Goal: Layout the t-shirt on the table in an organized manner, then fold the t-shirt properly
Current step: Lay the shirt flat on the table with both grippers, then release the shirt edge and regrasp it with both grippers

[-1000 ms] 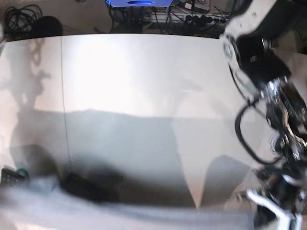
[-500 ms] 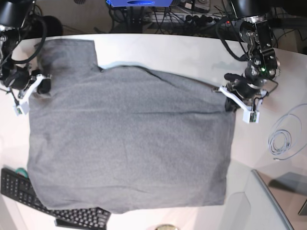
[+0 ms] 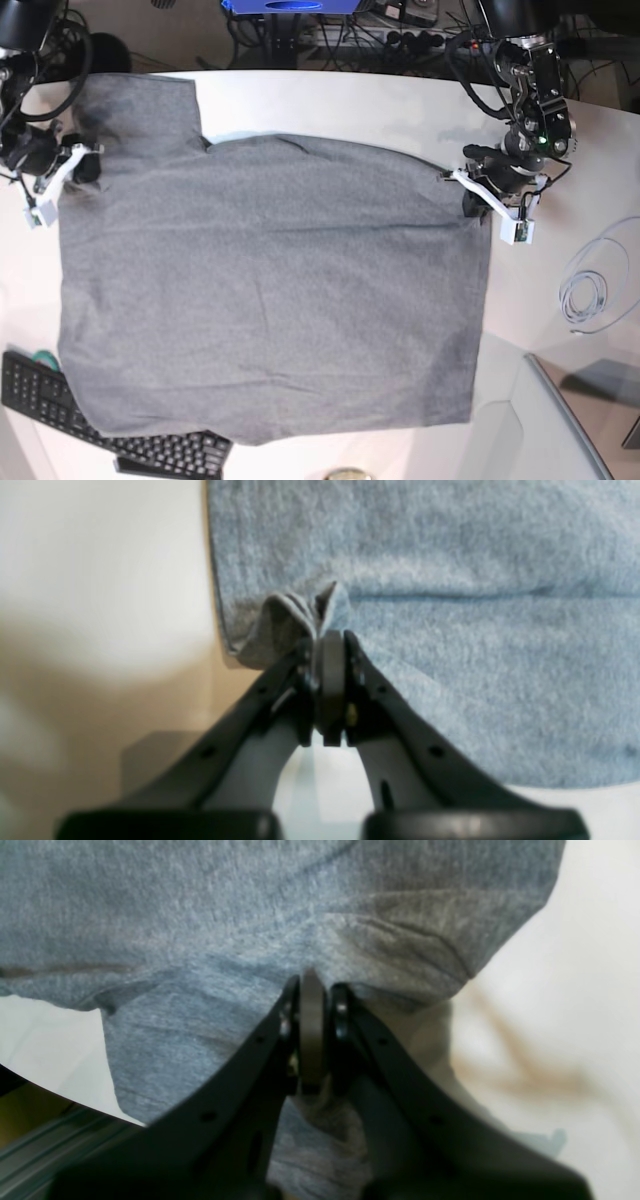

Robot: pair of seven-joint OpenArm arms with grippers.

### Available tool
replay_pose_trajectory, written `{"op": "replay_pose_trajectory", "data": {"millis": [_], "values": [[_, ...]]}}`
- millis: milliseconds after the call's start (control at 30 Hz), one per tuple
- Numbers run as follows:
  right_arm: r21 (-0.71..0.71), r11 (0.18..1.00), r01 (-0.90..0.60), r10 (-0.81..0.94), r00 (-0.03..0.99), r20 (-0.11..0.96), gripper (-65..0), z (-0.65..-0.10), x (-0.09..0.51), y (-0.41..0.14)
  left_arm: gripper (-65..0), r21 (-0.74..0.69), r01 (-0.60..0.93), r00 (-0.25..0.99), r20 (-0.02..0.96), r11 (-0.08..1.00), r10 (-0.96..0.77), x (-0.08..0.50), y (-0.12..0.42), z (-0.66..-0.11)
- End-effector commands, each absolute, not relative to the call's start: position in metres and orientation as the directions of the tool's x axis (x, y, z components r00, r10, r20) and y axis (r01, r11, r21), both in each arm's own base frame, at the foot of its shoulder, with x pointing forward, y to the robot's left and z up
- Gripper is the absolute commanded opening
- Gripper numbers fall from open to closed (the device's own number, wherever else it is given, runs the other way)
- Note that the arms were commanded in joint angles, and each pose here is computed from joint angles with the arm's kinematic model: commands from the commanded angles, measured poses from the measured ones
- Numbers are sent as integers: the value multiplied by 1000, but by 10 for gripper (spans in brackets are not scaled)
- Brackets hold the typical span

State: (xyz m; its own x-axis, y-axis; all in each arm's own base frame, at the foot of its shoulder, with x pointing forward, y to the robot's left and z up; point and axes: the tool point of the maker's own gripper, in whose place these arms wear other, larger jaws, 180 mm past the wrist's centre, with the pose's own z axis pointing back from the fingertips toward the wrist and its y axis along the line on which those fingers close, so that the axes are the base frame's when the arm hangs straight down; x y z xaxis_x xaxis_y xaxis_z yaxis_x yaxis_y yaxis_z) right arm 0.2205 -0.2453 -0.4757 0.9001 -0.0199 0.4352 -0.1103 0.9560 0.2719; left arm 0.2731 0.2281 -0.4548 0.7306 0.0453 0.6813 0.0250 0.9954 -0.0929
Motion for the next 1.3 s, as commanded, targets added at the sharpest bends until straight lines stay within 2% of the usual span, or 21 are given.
{"op": "replay_pose_trajectory", "data": {"millis": [0,167,467,633,700,833,900,933,1067,1133,1200,1267], "values": [[265,957,-120,-21,881,473,-650,-466,229,-250,-650,-79,22,704,709,997,41,281,237,-446],[287,952,-110,-23,905,425,-650,-476,211,-242,-650,-57,17,727,686,998,27,275,252,-453],[293,930,-223,70,889,453,-650,-469,211,-200,-650,-58,-7,723,689,998,45,272,267,-467],[315,932,-182,19,889,458,-638,-470,208,-197,-650,-61,-11,716,697,998,50,278,268,-464],[312,943,-116,-38,893,448,-576,-471,202,-206,-650,-60,-7,714,698,998,47,279,267,-463],[276,961,11,-143,875,463,-339,-461,195,-225,-650,-58,-7,716,696,998,46,278,268,-463],[271,962,31,-166,854,493,-317,-451,197,-227,-650,-59,-10,718,695,998,48,277,268,-464],[263,964,46,-179,843,508,-315,-446,197,-232,-632,-59,-11,723,689,998,49,273,269,-466],[229,970,78,-200,794,575,-311,-423,204,-246,-365,-57,-10,732,679,998,46,261,268,-470],[210,974,81,-193,776,601,-311,-412,208,-252,-265,-55,-8,733,679,998,43,255,268,-469],[189,980,63,-170,763,624,-311,-403,212,-253,-191,-40,-33,718,694,999,52,252,278,-461],[181,983,33,-144,751,644,-311,-395,220,-248,-158,-34,-95,684,724,995,91,249,292,-447]]}}
